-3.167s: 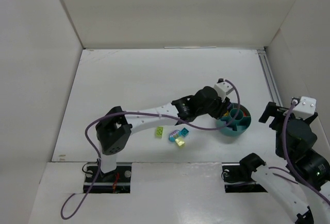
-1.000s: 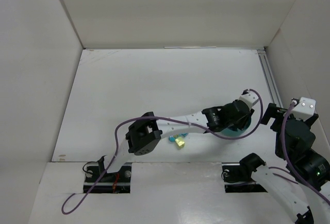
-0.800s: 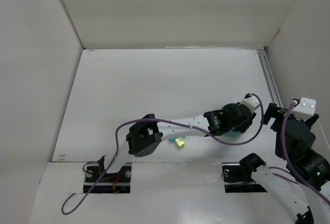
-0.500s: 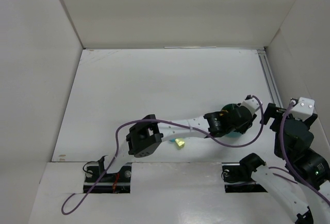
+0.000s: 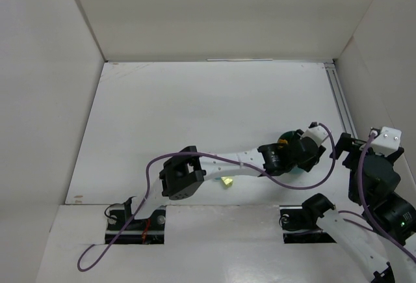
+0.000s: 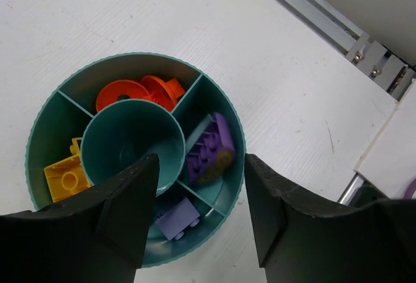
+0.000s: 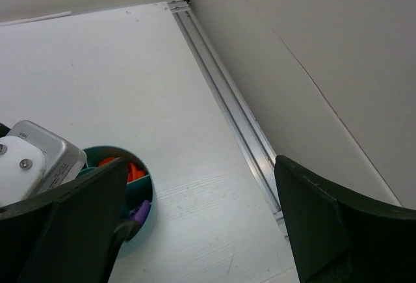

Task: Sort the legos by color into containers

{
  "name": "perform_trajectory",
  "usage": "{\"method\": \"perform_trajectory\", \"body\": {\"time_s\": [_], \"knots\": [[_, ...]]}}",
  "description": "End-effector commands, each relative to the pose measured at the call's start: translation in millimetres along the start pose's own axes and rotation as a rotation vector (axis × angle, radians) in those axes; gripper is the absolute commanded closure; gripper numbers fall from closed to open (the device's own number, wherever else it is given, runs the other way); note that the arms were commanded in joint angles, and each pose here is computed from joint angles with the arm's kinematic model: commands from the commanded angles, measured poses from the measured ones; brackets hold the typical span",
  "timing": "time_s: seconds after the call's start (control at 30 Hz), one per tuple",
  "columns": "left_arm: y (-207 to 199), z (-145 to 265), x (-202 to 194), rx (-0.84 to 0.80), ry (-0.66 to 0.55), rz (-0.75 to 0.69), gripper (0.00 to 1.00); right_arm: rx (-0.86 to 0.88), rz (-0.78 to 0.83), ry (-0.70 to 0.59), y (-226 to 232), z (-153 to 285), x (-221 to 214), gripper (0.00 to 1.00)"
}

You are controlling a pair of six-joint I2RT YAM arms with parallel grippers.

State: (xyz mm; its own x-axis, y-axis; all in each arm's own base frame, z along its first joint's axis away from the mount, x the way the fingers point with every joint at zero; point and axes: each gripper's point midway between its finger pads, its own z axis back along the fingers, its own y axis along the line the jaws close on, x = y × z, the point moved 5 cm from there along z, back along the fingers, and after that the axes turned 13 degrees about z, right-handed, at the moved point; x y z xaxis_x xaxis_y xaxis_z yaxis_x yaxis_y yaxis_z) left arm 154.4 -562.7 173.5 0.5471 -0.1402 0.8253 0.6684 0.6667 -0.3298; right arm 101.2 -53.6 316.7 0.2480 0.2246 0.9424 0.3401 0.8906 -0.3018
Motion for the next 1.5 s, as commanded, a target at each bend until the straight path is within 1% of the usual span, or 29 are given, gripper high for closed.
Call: {"method": "perform_trajectory", "body": {"time_s": [0.0, 0.1, 0.2, 0.4, 0.47, 0.5, 0.53, 0.6, 0.63, 0.7, 0.73, 0.77, 0.8, 0.83, 0.87, 0.9, 0.93, 0.97, 1.0, 1.03, 1.07, 1.1, 1.13, 1.17, 1.2, 1.23, 1.33, 1.43, 1.47], "knots": [[-1.9, 6.0, 16.7, 0.040, -0.058, 0.026, 0.49, 0.013, -0.020, -0.031, 0.8, 0.0, 7.0, 0.01], [-0.3, 6.2, 15.8, 0.052, -0.057, 0.032, 0.49, 0.012, -0.027, -0.037, 0.8, -0.2, 8.5, 0.01], [-2.0, 10.2, 21.3, 0.046, -0.066, 0.037, 0.42, 0.013, -0.020, -0.031, 2.3, -1.4, 8.7, 0.01], [-7.8, 43.1, 59.6, 0.004, -0.159, 0.018, 0.26, 0.013, 0.009, -0.031, 2.8, -2.9, 10.1, 0.01], [-6.6, 52.4, 68.1, 0.007, -0.183, 0.015, 0.23, 0.012, 0.012, -0.036, 2.5, -3.4, 14.4, 0.01], [-7.5, 62.6, 80.1, 0.007, -0.211, 0.018, 0.22, 0.021, 0.005, -0.044, 3.9, -3.6, 16.1, 0.01], [-4.5, 65.4, 77.3, 0.011, -0.205, 0.014, 0.19, 0.019, 0.019, -0.054, 2.8, -4.1, 20.7, 0.01], [-0.7, 75.3, 85.3, 0.026, -0.233, 0.005, 0.11, 0.049, 0.035, -0.072, 6.1, -4.6, 26.7, 0.01], [-1.2, 88.4, 95.0, 0.015, -0.253, 0.015, 0.07, 0.058, 0.043, -0.075, 9.0, -6.6, 29.3, 0.01], [14.6, 95.4, 96.8, 0.038, -0.251, 0.019, 0.04, 0.089, 0.067, -0.094, 12.5, -7.3, 35.4, 0.01], [14.6, 113.3, 107.5, 0.022, -0.276, 0.044, 0.02, 0.109, 0.087, -0.100, 16.9, -9.4, 38.0, 0.01], [33.8, 112.5, 99.2, 0.049, -0.250, 0.048, 0.01, 0.130, 0.119, -0.116, 21.6, -12.2, 43.2, 0.01], [42.8, 118.6, 99.2, 0.060, -0.250, 0.065, 0.01, 0.156, 0.140, -0.130, 26.2, -13.8, 46.7, 0.01], [53.1, 124.4, 99.0, 0.074, -0.251, 0.087, 0.01, 0.216, 0.160, -0.151, 35.5, -14.7, 50.6, 0.01], [60.7, 143.6, 110.0, 0.068, -0.283, 0.145, 0.01, 0.246, 0.171, -0.173, 41.9, -16.7, 56.1, 0.01], [86.2, 144.2, 96.4, 0.121, -0.255, 0.172, 0.01, 0.286, 0.236, -0.172, 52.9, -22.5, 58.4, 0.01], [100.9, 151.7, 94.7, 0.154, -0.260, 0.211, 0.01, 0.361, 0.274, -0.172, 68.0, -25.5, 56.3, 0.01], [114.2, 173.7, 101.2, 0.173, -0.286, 0.257, 0.01, 0.402, 0.296, -0.178, 78.1, -28.6, 58.6, 0.01], [143.0, 175.2, 83.8, 0.239, -0.263, 0.343, 0.01, 0.461, 0.372, -0.167, 98.1, -39.0, 54.7, 0.01], [159.9, 183.2, 78.1, 0.281, -0.266, 0.392, 0.01, 0.515, 0.399, -0.169, 111.2, -42.6, 52.3, 0.01], [176.5, 191.7, 66.3, 0.322, -0.237, 0.431, 0.01, 0.624, 0.424, -0.193, 130.3, -42.1, 50.2, 0.01], [188.6, 209.9, 66.1, 0.338, -0.261, 0.490, 0.01, 0.689, 0.452, -0.214, 148.0, -46.7, 45.1, 0.01], [216.6, 212.5, 41.1, 0.417, -0.239, 0.559, 0.01, 0.769, 0.520, -0.227, 166.8, -50.3, 39.0, 0.01], [227.9, 218.3, 29.9, 0.444, -0.226, 0.594, 0.01, 0.897, 0.547, -0.273, 186.3, -44.2, 35.7, 0.01], [236.8, 231.2, 19.7, 0.472, -0.220, 0.628, 0.01, 0.981, 0.586, -0.316, 202.4, -37.3, 33.1, 0.01], [255.5, 235.4, -2.5, 0.536, -0.194, 0.654, 0.01, 1.044, 0.637, -0.328, 220.1, -36.6, 24.2, 0.01], [272.2, 251.1, -32.9, 0.585, -0.174, 0.743, 0.01, 1.162, 0.712, -0.339, 252.7, -17.2, 13.6, 0.01], [280.4, 259.3, -44.8, 0.567, -0.170, 0.803, 0.01, 1.175, 0.814, -0.217, 279.4, -20.5, -16.6, 0.01], [288.0, 260.0, -54.9, 0.583, -0.158, 0.818, 0.01, 1.188, 0.848, -0.154, 292.1, -19.7, -31.2, 0.01]]}}
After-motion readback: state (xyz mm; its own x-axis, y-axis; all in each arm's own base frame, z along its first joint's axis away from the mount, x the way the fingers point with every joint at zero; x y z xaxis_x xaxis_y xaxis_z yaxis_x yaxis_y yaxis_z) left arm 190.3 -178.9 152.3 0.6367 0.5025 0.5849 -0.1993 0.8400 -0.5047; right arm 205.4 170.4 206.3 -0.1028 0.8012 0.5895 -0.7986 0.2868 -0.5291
